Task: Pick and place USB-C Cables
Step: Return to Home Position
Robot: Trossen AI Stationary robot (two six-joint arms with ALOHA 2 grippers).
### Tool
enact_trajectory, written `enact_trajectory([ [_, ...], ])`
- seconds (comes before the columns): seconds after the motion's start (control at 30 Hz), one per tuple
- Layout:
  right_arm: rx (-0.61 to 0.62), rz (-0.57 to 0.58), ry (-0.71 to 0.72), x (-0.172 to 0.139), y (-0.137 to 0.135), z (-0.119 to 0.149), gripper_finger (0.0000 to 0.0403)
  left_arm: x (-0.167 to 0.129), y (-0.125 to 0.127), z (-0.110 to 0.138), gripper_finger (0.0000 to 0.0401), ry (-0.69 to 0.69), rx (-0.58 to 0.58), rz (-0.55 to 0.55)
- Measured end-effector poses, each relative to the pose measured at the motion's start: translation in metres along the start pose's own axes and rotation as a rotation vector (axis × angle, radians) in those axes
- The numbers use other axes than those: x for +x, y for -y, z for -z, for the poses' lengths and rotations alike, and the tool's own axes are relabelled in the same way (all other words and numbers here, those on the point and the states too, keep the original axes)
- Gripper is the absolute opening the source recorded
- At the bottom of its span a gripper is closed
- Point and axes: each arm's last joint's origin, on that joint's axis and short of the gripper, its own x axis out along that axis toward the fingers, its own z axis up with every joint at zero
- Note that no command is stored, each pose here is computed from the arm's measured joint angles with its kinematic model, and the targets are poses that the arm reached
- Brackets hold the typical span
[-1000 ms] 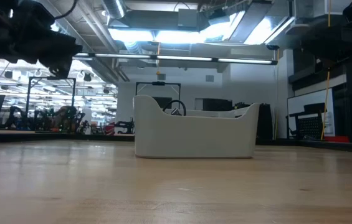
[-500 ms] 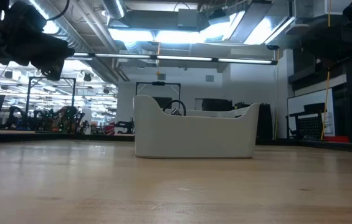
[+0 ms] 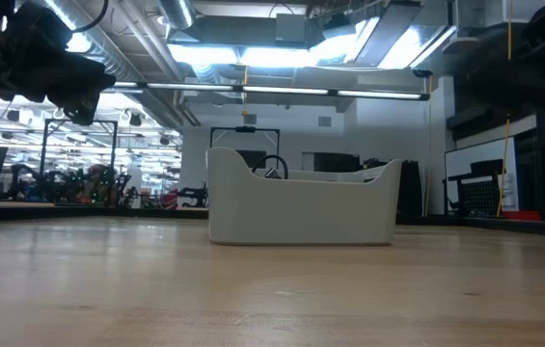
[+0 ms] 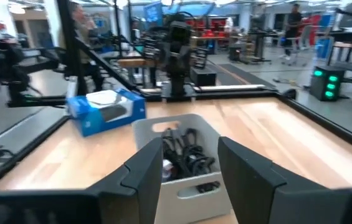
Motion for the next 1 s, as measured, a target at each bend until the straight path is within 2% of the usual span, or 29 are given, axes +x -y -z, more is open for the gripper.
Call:
enact_trajectory([
  [0.17, -0.003, 0.035, -0.009, 0.0014, 0.0033, 0.0007, 0.0159, 0.0007, -0.0003, 0.0009, 0.0086, -0.012, -0.001, -0.002],
  [1.0, -0.002, 0.034, -0.005, 0.0012, 0.0033, 0.0004, 0.0159, 0.0007, -0.0002, 0.001, 0.0086, -0.013, -0.001, -0.001],
])
